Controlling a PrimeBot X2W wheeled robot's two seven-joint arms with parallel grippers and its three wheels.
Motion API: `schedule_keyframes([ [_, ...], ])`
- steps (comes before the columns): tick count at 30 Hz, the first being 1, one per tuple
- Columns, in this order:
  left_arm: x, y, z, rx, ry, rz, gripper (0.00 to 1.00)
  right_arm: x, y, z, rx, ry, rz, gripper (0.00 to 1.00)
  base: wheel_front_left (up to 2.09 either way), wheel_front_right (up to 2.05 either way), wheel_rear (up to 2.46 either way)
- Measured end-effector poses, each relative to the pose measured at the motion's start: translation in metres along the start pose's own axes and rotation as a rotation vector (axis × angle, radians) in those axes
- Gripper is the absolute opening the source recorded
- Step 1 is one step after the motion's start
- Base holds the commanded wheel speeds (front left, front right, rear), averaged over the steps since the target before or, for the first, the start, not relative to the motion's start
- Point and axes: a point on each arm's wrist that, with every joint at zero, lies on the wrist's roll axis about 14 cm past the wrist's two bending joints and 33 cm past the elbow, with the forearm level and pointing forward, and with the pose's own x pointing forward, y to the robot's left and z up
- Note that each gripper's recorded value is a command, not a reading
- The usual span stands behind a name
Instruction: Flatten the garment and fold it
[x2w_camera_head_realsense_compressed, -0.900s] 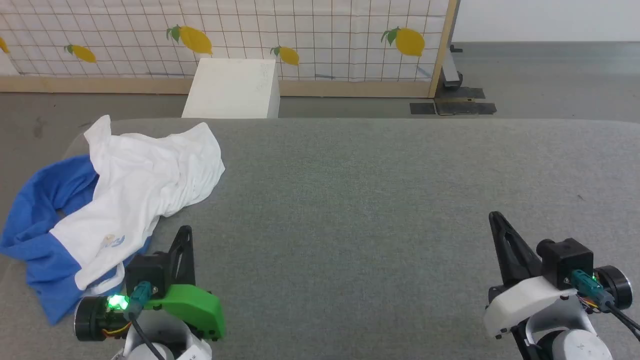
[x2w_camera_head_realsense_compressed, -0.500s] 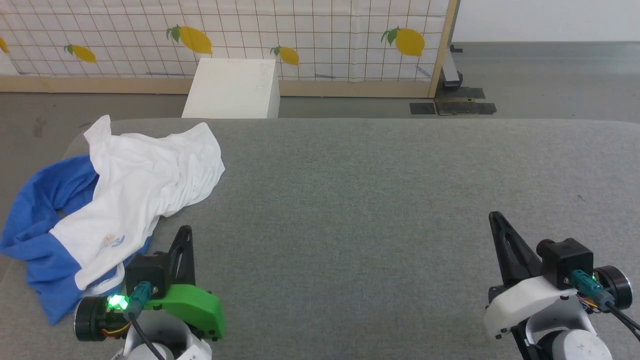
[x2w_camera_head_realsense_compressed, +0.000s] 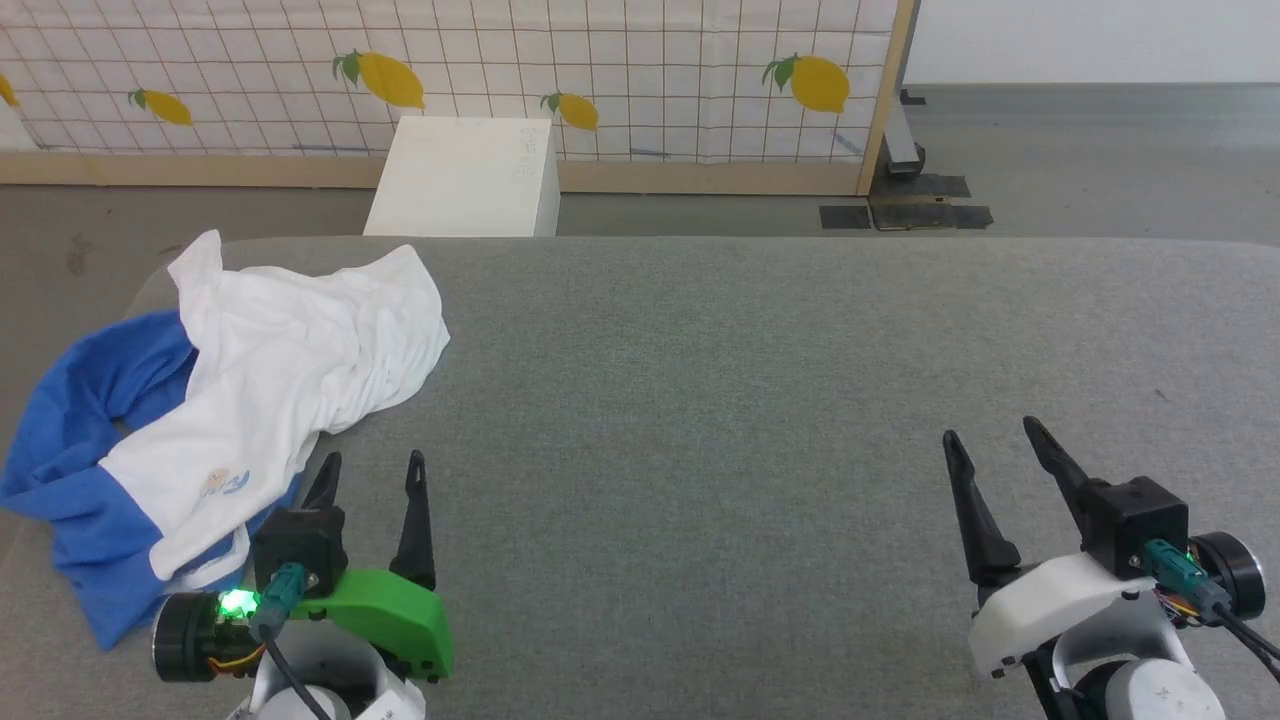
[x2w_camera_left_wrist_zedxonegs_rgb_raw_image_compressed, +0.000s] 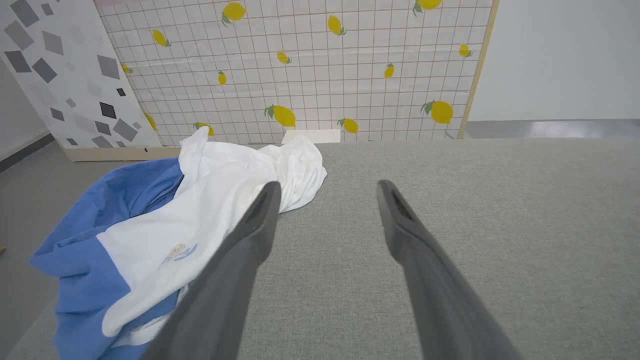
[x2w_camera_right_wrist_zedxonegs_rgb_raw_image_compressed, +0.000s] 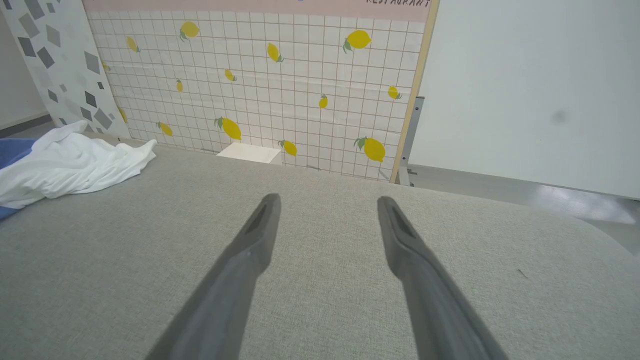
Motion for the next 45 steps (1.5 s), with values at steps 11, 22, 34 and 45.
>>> schedule_keyframes([
  [11,0.0,-0.003,-0.002,-0.016,-0.007,-0.007,1.0,0.0,-0.004,0.0,0.023,-0.016,-0.011,1.0,0.0,0.0,0.0],
  [22,-0.004,0.001,-0.002,-0.029,-0.019,0.008,1.0,-0.002,-0.002,-0.005,0.042,-0.014,-0.008,1.0,0.0,0.0,0.0],
  [34,-0.014,0.018,-0.003,-0.039,-0.028,0.061,1.0,0.007,0.011,-0.006,0.065,-0.026,0.034,1.0,0.0,0.0,0.0],
  [45,-0.032,0.042,-0.007,-0.062,-0.034,0.145,1.0,0.016,0.033,-0.01,0.086,-0.024,0.099,1.0,0.0,0.0,0.0],
])
